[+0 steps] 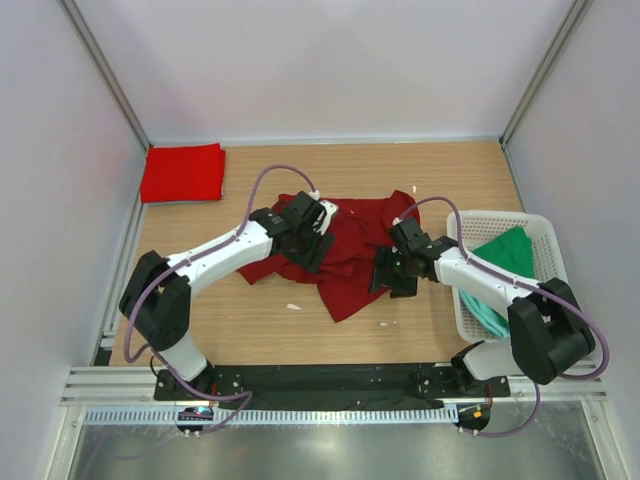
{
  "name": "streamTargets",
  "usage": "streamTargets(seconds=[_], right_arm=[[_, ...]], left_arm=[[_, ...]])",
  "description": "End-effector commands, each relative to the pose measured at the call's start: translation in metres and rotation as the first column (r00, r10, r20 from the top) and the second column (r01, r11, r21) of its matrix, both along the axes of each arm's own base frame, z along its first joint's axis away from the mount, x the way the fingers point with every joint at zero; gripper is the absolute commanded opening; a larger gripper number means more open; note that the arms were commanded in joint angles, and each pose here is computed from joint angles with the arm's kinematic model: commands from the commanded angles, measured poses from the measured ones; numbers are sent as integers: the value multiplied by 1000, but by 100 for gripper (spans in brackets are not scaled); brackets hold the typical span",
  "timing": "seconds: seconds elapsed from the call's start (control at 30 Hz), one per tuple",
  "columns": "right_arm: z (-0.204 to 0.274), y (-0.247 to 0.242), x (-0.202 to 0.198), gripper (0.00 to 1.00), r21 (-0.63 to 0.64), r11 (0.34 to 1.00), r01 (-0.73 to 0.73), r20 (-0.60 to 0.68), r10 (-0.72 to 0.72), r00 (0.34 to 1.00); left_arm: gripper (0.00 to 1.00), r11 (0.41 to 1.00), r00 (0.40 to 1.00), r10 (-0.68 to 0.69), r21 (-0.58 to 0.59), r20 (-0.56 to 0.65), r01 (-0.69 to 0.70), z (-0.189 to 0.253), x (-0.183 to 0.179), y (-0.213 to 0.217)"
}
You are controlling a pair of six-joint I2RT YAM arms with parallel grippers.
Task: Fold and stack the t-shirts
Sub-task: Flatten the tshirt out
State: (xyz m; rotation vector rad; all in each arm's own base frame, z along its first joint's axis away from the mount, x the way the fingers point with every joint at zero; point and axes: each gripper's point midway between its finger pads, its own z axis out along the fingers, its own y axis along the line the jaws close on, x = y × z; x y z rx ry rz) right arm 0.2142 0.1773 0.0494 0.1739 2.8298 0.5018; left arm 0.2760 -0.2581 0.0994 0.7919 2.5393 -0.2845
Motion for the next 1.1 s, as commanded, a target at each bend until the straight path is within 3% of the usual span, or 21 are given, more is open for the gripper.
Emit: streamTargets(seconds=[0.0,0.03,0.07,0.13,0.37,0.6,0.73,0.93,1.07], right_arm=[[-2,-2,13,63,-5,998,64,50,-63,997],[-3,-1,14,61,5,998,67,54,-67,996],[-3,3,15,61,23,998,61,64,-62,996],[-9,2,15,58,16,997,69,48,-70,996],[-18,-5,23,52,-20,996,86,43,-85,995],[-15,-1,29,41,2,996,87,51,-87,995],[-17,0,31,41,1,997,80,44,-80,996],[-19,3,34,39,5,997,71,38,-71,997],[-22,1,34,31,-2,997,73,39,-73,997]], left_arm=[[65,992,992,75,93,97,-84,15,14,30],[63,987,991,101,119,87,-111,10,12,41],[54,984,990,116,122,83,-126,10,11,47],[47,971,980,192,137,50,-197,4,7,67],[62,922,937,348,171,24,-347,0,-13,131],[61,905,925,379,203,12,-374,-15,-20,141],[65,896,917,392,258,-75,-362,-36,-26,138],[67,874,908,418,285,-27,-394,-45,-9,140],[60,850,903,429,330,21,-411,-54,4,146]])
